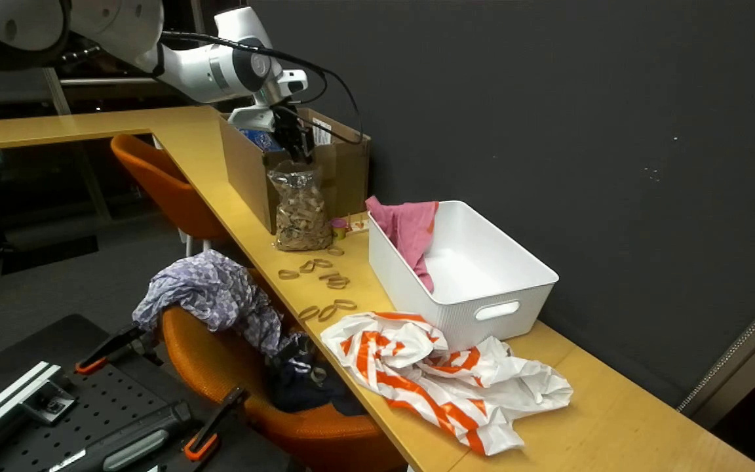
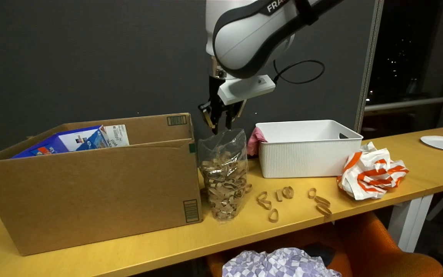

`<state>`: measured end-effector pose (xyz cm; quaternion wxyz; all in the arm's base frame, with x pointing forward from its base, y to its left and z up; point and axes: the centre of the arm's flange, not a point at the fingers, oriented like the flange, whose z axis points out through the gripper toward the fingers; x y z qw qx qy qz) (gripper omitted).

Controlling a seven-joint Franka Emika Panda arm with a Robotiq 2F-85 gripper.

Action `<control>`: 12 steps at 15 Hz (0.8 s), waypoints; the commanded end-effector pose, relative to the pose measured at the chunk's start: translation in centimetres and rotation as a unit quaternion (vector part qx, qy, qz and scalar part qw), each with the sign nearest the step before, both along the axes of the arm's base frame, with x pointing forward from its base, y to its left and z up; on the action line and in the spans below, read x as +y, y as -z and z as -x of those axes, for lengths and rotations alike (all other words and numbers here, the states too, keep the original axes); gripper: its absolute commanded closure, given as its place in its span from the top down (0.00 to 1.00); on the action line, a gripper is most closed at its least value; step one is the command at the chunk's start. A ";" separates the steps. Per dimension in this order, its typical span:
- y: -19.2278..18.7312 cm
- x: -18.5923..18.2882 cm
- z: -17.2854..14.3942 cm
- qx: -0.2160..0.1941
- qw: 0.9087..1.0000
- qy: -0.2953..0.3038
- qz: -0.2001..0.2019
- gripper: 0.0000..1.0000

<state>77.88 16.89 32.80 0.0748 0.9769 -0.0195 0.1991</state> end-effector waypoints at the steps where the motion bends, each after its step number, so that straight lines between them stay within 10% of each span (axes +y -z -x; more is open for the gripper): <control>1: -1.5 0.3 -0.3 0.006 1.000 0.006 0.012 0.81; 4: -3.4 -0.4 4.1 0.020 0.999 0.030 0.017 0.99; 12: -5.0 -7.3 12.8 0.060 0.990 0.126 -0.010 1.00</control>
